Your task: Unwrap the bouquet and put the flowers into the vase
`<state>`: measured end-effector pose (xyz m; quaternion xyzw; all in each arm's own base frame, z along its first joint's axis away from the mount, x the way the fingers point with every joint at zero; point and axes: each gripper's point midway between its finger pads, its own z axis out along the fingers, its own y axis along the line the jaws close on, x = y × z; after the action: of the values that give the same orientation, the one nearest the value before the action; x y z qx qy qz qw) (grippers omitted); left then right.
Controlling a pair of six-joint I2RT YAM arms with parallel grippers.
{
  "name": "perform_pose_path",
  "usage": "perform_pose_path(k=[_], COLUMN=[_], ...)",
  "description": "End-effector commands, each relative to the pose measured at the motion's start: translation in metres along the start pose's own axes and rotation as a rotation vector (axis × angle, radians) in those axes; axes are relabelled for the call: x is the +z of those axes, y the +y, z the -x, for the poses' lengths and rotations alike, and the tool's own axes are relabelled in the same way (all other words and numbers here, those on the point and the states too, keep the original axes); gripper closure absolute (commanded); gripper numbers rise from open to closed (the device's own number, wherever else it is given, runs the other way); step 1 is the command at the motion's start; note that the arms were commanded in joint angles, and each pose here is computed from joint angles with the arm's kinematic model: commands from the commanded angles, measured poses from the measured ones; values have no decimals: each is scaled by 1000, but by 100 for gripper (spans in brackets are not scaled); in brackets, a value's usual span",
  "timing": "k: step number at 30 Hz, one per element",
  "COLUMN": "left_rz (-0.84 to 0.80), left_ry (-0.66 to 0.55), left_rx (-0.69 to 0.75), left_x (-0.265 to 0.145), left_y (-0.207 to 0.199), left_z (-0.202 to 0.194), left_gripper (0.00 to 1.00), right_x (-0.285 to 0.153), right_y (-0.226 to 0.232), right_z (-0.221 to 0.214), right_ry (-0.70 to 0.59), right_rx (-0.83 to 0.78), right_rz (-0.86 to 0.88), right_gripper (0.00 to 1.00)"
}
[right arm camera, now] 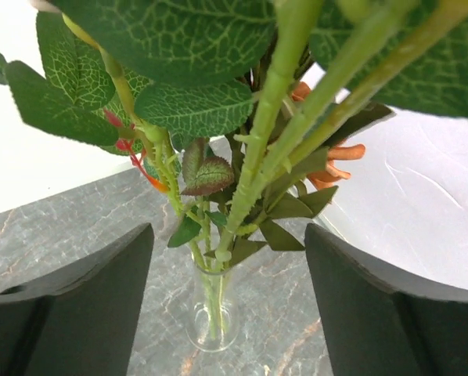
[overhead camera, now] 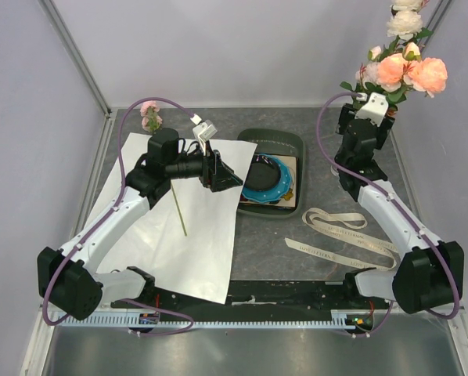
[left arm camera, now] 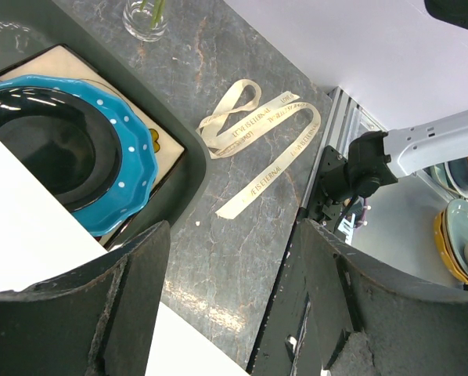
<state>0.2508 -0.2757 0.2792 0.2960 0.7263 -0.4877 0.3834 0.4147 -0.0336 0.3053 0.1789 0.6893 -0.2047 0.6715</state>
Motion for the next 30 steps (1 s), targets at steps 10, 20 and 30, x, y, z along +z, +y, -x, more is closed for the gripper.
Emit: perform_pose_path(k=[10,20,30], left_rz=[229,1105,1235], left_ry=[-87,-216,58], left_rx=[24,-579,-809], left_x=[-18,-147,-143], left_y=[31,229,301], left_z=[20,-22,-108], left_gripper=[8,12,45], right_x=[-46,-104,-191], right_y=[-4,34,128], right_z=[-27,-81,-104], right_ry=[176,374,451], right_rx=[95,184,119], right_rz=[119,410,715], right_gripper=[2,2,2])
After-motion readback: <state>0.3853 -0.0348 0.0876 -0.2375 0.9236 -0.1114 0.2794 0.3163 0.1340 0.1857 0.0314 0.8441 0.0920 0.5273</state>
